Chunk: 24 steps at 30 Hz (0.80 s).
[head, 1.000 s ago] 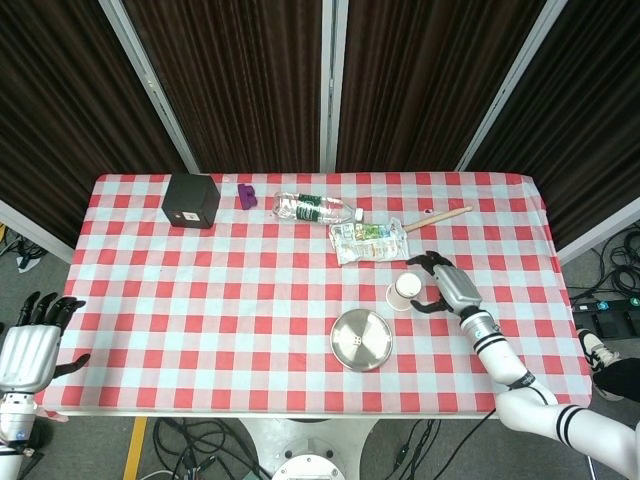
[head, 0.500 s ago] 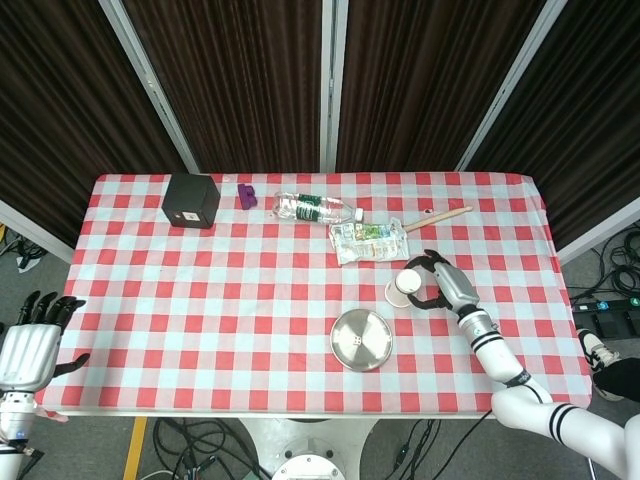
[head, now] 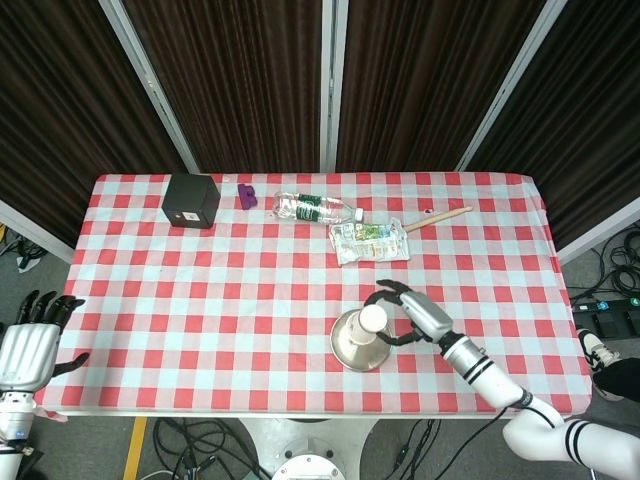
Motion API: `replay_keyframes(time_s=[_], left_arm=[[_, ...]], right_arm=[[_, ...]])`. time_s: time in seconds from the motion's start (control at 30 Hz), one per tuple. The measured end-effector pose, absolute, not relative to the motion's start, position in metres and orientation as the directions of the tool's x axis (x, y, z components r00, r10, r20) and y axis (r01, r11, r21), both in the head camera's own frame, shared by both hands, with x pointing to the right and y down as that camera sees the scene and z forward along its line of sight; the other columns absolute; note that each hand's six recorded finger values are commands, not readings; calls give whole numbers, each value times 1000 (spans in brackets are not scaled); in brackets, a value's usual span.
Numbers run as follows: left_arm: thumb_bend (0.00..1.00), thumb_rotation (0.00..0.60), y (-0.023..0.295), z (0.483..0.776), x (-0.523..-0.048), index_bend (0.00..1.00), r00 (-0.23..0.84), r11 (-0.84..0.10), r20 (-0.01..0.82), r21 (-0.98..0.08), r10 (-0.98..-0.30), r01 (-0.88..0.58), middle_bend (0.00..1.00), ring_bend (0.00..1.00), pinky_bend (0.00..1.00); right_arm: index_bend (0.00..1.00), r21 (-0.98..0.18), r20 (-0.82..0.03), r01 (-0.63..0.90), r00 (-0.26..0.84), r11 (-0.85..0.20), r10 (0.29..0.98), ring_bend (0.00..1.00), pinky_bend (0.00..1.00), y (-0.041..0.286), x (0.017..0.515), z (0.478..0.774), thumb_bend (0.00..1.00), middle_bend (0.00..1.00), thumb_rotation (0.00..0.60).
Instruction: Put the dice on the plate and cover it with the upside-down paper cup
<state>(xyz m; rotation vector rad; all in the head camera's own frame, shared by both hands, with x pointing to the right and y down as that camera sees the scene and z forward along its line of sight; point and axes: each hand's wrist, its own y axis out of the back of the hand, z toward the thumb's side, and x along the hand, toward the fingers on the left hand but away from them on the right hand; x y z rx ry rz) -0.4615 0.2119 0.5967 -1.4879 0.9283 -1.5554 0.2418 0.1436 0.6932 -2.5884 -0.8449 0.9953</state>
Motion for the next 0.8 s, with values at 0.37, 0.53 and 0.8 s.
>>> replay_keyframes(time_s=[0.37,0.53,0.8], left_arm=[[0,600,215,598,-465,228,-24,-436,435,-899,-900,38,186,106,71],[0,600,216,600,-466,228,-26,-441,440,-897,-898,34,186,105,71],[0,600,216,600,-467,228,-27,-439,438,-898,-899,33,186,105,70]], right_arm=[[591,-511,-532,261,652,-819,540,79,90,171,223,713,303,330,600],[591,-548,-530,230,648,-804,546,79,89,170,220,717,304,330,600],[591,-571,-529,276,596,-773,604,79,90,150,228,725,303,328,600]])
